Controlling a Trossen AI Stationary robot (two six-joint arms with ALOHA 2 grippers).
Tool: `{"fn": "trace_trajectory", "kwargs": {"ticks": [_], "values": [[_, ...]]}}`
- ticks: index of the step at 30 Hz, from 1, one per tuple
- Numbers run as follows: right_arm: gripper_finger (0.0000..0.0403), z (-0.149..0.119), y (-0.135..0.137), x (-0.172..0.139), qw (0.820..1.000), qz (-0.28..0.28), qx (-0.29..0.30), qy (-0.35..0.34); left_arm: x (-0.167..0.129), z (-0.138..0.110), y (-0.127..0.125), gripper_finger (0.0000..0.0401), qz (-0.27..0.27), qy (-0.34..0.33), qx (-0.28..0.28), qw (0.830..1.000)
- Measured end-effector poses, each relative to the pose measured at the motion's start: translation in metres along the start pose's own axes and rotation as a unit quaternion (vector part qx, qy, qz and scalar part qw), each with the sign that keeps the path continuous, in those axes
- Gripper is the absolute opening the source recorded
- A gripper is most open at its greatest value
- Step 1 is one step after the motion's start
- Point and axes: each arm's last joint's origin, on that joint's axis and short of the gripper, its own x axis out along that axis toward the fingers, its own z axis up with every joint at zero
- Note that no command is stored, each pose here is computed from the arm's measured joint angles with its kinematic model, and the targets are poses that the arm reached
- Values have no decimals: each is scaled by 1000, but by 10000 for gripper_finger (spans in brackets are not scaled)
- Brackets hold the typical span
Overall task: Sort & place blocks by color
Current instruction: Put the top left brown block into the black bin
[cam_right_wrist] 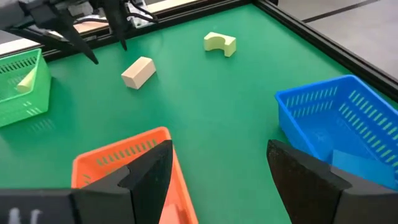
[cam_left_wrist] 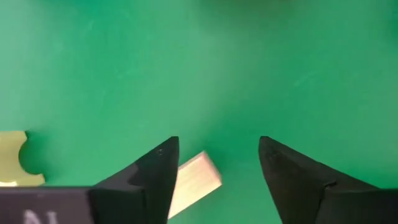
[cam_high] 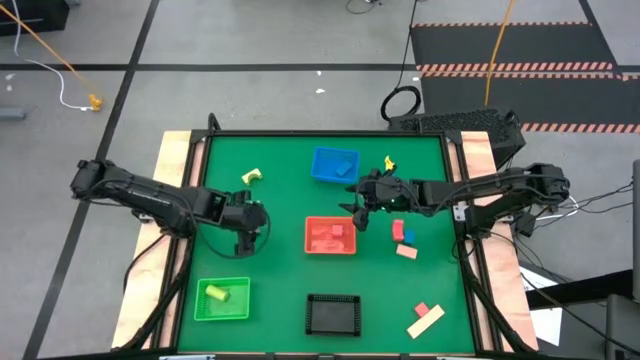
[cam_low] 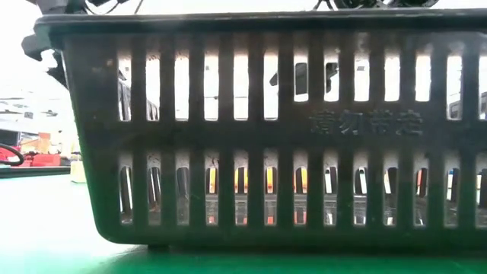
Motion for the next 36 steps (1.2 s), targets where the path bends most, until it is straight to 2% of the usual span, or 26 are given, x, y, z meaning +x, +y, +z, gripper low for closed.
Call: {"fn": "trace_trajectory", "kwargs": {"ticks": [3, 6, 11, 15, 24, 28, 34, 36], "values": [[254, 0, -2, 0, 1000, -2, 0, -1, 11, -1, 1, 253, 17, 34, 36, 999], [254, 0, -3, 1, 1000, -5, -5, 1, 21, -1, -1, 263, 19, 57, 119, 991], [254, -1, -4, 1, 1000, -7, -10, 8, 31, -2, -8, 254, 5, 86, 281, 956], [254, -3, -4, 1, 1000, -9, -12, 17, 37, -2, -8, 240, -2, 98, 350, 932], [254, -3, -4, 1, 1000, -9, -13, 19, 62, -9, -8, 210, -28, 181, 401, 898], [254, -3, -4, 1, 1000, -10, -13, 20, 72, -11, -9, 203, -33, 198, 413, 888], [254, -3, -4, 0, 1000, -9, -13, 20, 76, -12, -9, 202, -17, 219, 419, 881], [254, -3, -4, 1, 1000, -9, -13, 21, 72, -16, -6, 203, 3, 238, 428, 872]]}}
